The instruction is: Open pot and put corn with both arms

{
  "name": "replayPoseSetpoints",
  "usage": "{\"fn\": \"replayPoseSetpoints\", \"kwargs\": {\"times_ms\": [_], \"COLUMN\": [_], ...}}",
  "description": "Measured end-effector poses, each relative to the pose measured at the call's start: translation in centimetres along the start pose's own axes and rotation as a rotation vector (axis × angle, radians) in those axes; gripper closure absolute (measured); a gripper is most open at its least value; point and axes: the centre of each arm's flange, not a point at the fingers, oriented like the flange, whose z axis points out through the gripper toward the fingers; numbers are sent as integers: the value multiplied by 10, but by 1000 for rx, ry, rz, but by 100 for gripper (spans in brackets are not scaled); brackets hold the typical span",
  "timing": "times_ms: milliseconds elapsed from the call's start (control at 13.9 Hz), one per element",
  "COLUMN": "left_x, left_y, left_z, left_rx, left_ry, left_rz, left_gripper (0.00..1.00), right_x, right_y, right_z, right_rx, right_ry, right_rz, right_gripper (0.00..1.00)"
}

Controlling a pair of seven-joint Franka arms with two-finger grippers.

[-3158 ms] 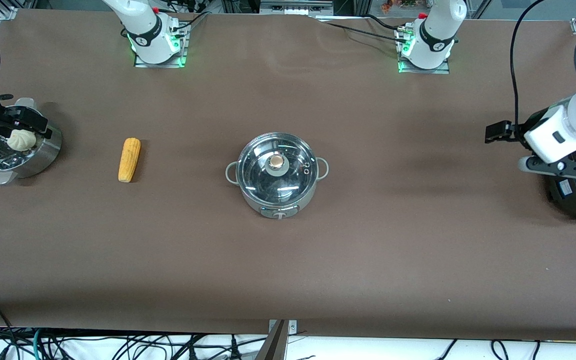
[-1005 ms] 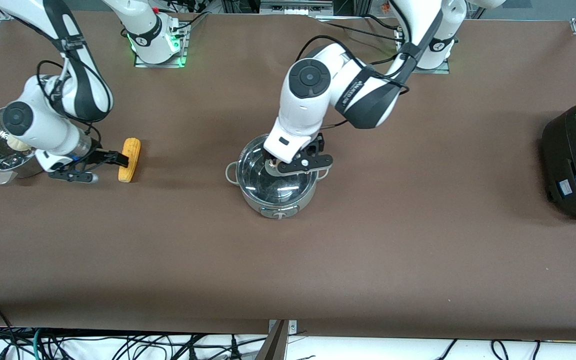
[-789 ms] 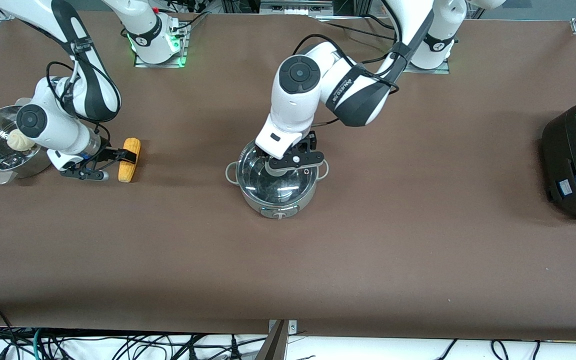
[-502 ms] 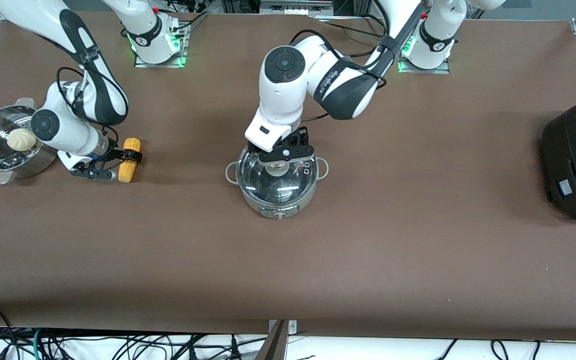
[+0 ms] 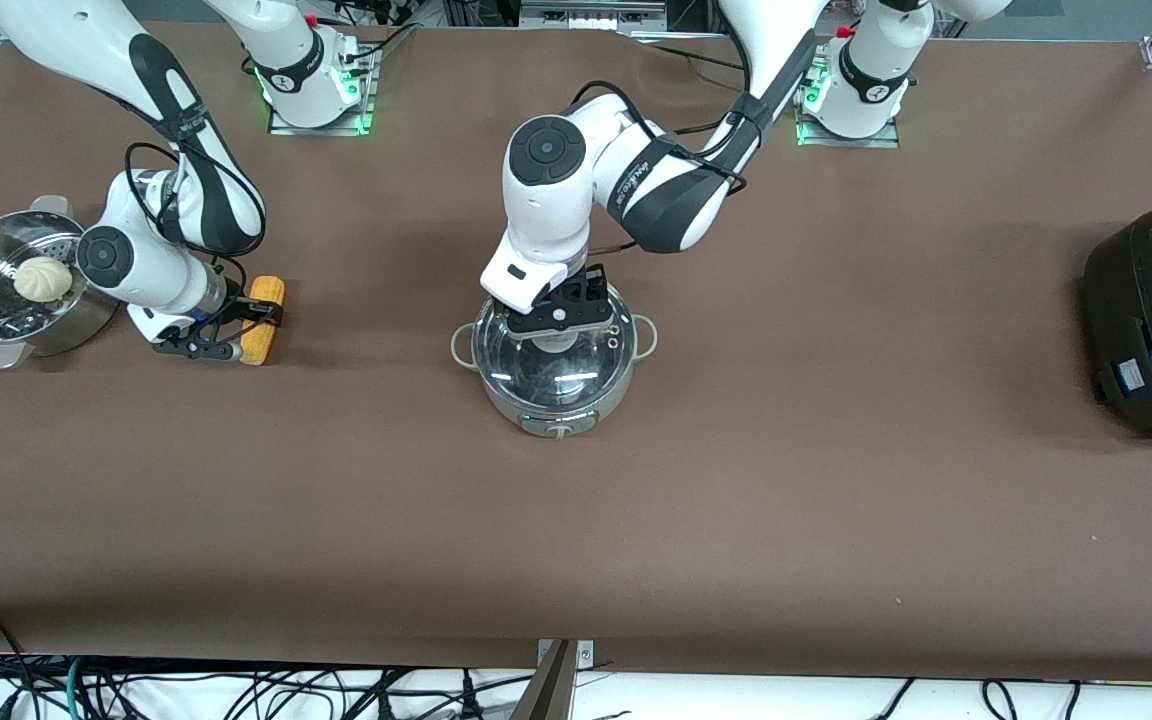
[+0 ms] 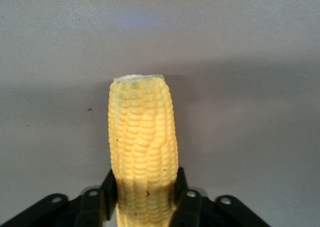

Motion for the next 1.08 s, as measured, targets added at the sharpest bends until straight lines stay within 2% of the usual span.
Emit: {"fn": "replayPoseSetpoints", "kwargs": {"times_ms": [502, 718, 1077], "left_x": [6, 6, 5], "left_y": [-3, -2, 0], "left_z": [1, 7, 18], "left_rx": [17, 23, 20], "left_ry": [34, 38, 39], "left_rz": [14, 18, 21], "left_gripper": [0, 0, 0], "right_x": [0, 0, 0], "right_y": [0, 0, 0], "right_z": [0, 0, 0], "right_rx": [0, 0, 0], "right_ry": [0, 0, 0], "right_rz": [0, 0, 0], "right_gripper": [56, 67, 67]}}
